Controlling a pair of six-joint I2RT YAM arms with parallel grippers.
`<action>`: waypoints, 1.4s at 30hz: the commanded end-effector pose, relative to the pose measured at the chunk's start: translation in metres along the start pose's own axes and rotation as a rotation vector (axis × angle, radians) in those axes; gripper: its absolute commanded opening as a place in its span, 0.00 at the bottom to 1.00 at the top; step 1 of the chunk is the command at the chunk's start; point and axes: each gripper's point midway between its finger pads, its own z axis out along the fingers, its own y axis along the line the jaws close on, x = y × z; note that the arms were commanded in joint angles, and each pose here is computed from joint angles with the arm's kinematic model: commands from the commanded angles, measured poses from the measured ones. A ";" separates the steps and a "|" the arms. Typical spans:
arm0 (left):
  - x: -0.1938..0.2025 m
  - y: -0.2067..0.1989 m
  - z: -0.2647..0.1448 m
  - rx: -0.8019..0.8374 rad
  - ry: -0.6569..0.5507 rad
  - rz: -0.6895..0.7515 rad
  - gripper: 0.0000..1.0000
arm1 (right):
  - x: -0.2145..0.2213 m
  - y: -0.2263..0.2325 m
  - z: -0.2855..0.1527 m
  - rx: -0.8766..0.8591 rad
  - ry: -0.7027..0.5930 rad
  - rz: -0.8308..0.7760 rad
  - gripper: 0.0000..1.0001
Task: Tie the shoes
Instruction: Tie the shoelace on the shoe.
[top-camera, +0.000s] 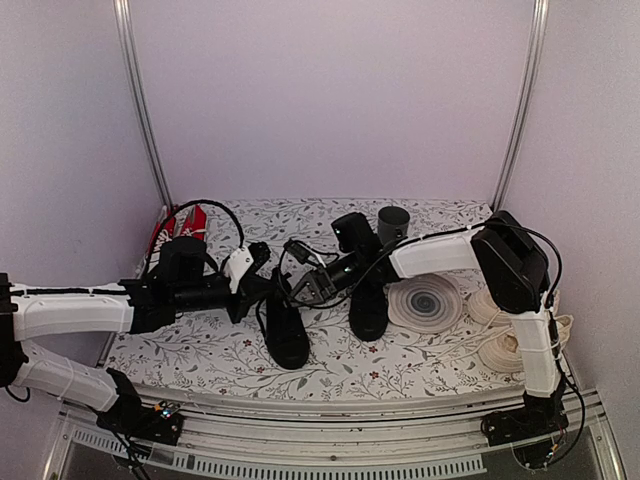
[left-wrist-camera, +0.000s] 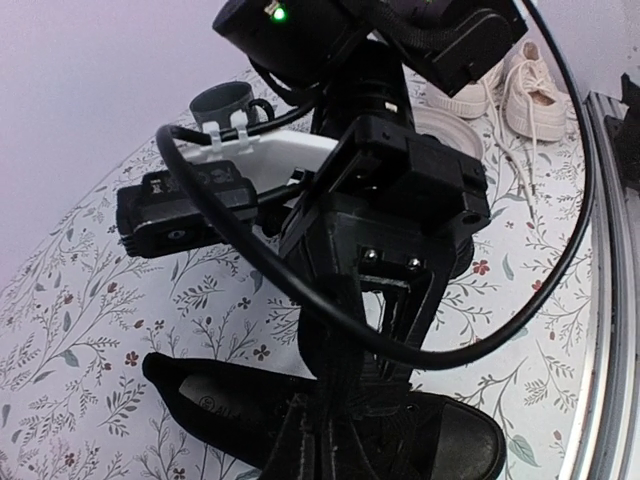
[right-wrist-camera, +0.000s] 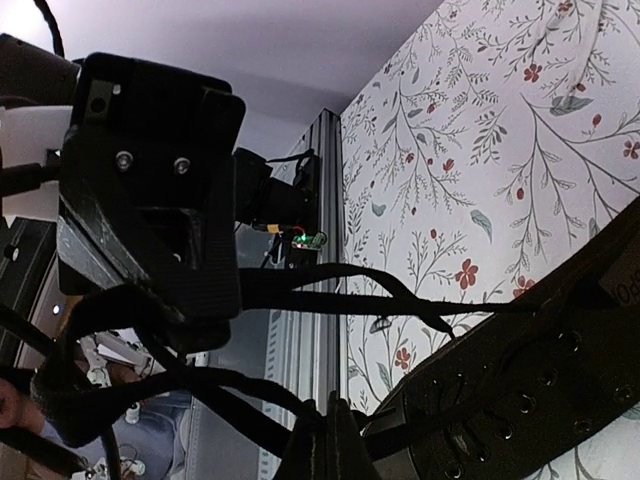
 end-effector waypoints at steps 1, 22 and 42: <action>-0.003 -0.006 0.003 0.047 -0.043 -0.022 0.00 | 0.016 0.010 0.001 -0.024 0.131 -0.051 0.01; 0.050 0.019 0.024 -0.067 0.075 -0.181 0.00 | -0.015 -0.059 -0.042 0.342 0.093 -0.112 0.53; 0.056 0.046 0.029 -0.122 0.082 -0.269 0.00 | -0.001 -0.001 0.002 0.349 -0.192 -0.054 0.34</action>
